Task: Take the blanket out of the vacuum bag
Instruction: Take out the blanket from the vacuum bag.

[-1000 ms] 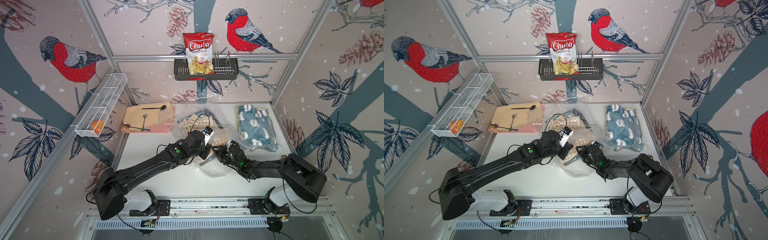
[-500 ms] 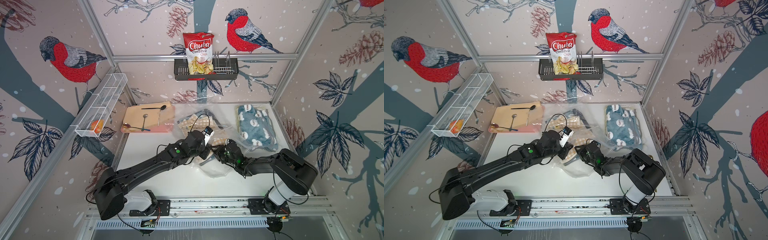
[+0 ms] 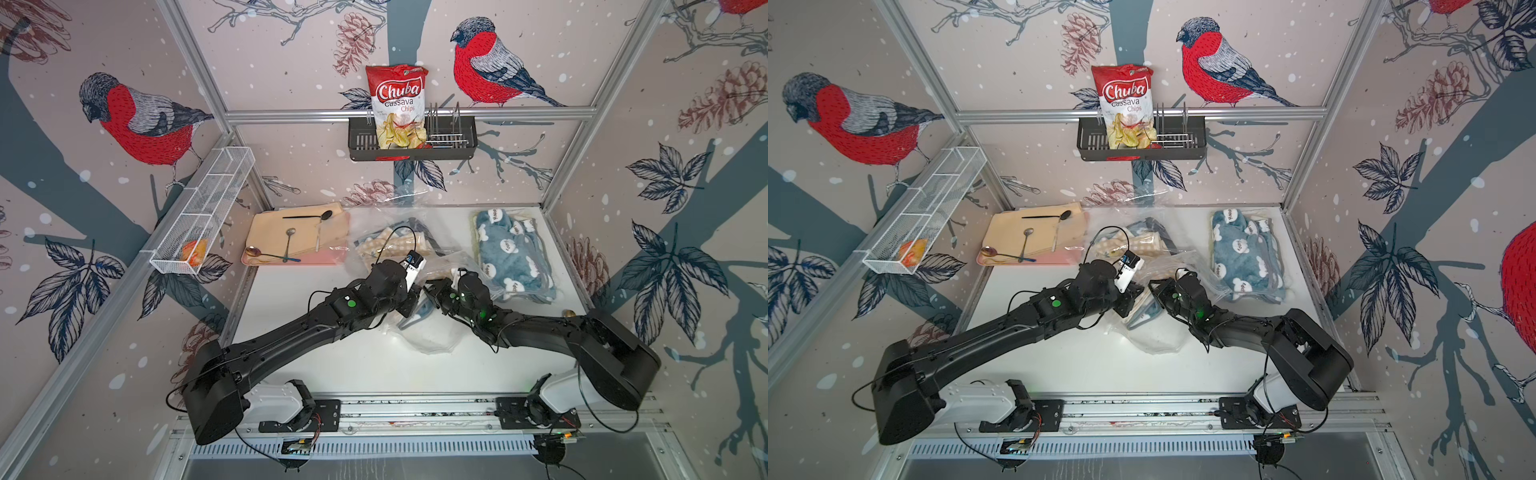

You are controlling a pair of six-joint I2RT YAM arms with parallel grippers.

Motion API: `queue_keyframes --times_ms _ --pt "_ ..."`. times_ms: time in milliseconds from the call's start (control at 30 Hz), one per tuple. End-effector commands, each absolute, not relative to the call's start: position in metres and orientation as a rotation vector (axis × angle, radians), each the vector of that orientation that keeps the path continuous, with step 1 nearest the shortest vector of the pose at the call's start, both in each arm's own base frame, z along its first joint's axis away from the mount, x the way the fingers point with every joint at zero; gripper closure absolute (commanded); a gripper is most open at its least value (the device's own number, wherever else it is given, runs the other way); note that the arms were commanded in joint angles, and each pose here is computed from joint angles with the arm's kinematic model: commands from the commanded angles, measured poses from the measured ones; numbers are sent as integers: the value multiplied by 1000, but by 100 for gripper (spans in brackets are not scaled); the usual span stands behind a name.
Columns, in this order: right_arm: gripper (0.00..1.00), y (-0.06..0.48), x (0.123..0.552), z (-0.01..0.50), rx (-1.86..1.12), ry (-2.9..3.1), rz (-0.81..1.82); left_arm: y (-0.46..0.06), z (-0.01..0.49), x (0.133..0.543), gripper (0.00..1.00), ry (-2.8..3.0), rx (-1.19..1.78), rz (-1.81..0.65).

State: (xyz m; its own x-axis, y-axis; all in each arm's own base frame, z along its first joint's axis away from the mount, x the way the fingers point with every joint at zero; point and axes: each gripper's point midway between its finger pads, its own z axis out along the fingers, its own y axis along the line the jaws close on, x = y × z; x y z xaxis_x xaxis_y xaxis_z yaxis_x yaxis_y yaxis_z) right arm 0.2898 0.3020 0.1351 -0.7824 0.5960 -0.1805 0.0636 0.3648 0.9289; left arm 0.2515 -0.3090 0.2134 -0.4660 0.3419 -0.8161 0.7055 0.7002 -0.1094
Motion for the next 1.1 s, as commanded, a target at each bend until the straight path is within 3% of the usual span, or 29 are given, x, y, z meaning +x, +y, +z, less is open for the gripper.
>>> queue_keyframes --times_ms 0,500,833,900,1067 --pt "73 302 282 127 533 2180 1400 -309 220 255 83 2058 787 -552" --pt "56 309 286 100 575 2242 1402 -309 218 255 83 2067 787 -546" --pt "54 307 290 97 613 2205 1419 -310 220 254 83 2060 790 -563" --pt "57 310 295 104 608 2184 1432 -310 219 254 84 2063 788 -557" --pt "75 327 304 127 545 2153 1487 -307 223 256 85 2053 776 -545"
